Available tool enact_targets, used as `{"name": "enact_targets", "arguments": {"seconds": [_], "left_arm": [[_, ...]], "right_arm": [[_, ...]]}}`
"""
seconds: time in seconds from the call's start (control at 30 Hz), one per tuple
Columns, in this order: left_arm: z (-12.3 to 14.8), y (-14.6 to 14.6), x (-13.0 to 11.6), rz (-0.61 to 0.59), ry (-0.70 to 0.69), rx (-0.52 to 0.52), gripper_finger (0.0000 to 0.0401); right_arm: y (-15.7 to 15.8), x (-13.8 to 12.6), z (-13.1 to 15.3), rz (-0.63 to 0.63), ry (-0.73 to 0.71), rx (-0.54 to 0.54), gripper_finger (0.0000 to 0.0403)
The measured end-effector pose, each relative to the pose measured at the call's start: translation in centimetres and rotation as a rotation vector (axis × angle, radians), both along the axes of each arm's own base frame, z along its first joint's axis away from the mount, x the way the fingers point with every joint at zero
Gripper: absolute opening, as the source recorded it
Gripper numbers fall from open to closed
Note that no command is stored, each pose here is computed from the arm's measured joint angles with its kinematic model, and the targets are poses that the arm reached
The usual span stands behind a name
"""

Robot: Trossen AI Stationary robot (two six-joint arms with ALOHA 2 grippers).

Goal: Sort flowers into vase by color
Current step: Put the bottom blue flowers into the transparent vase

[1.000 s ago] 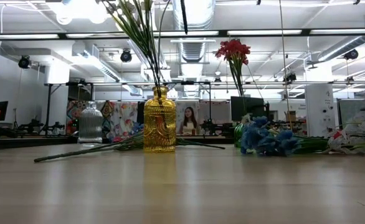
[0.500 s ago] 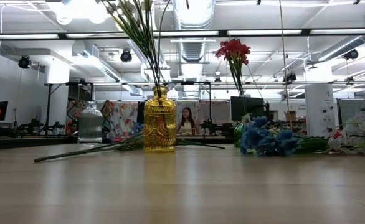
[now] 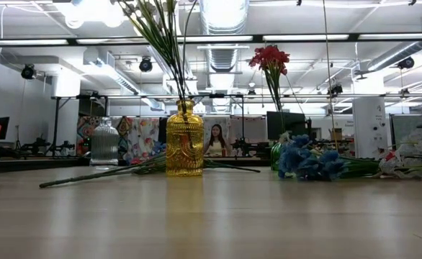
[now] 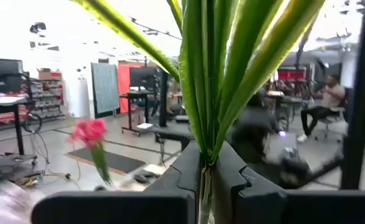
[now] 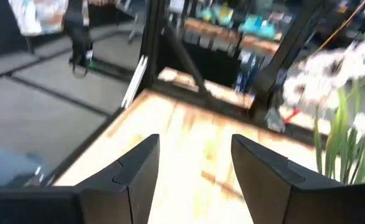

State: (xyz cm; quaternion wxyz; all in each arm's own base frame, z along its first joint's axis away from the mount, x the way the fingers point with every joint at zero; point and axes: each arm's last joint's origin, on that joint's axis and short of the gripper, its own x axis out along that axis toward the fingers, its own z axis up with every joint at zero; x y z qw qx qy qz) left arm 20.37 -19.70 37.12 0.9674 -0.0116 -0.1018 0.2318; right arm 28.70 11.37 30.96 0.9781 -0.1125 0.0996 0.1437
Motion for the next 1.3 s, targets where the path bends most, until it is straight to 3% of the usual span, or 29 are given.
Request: {"name": "enact_targets", "arguments": {"seconds": [0.2, 0.3, 0.57, 0.73, 1.1, 1.3], "left_arm": [[5.3, 4.4, -3.0, 0.105, 0.042, 0.055, 0.0000], [7.5, 6.8, -4.5, 0.169, 0.066, 0.075, 0.0000], [9.7, 14.0, -7.9, 0.393, 0.093, 0.038, 0.0000], [8.3, 16.5, -8.9, 0.495, 0.072, -0.005, 0.0000], [1.4, 19.1, -9.0, 0.597, 0.046, -0.029, 0.0000], [-1.7, 20.5, -9.2, 0.540, -0.029, -0.027, 0.0000]], "right_arm": [[-0.3, -1.4, -2.2, 0.041, 0.275, -0.083, 0.0182], [-0.3, -1.9, -3.4, 0.046, 0.398, -0.063, 0.0178], [-0.2, -2.4, -5.5, 0.082, 0.438, -0.002, 0.0180], [-0.2, -2.4, -6.7, 0.076, 0.435, 0.017, 0.0176], [-0.2, -2.4, -7.0, 0.084, 0.402, 0.018, 0.0179], [-0.1, -2.2, -6.7, 0.097, 0.359, 0.007, 0.0178]]}}
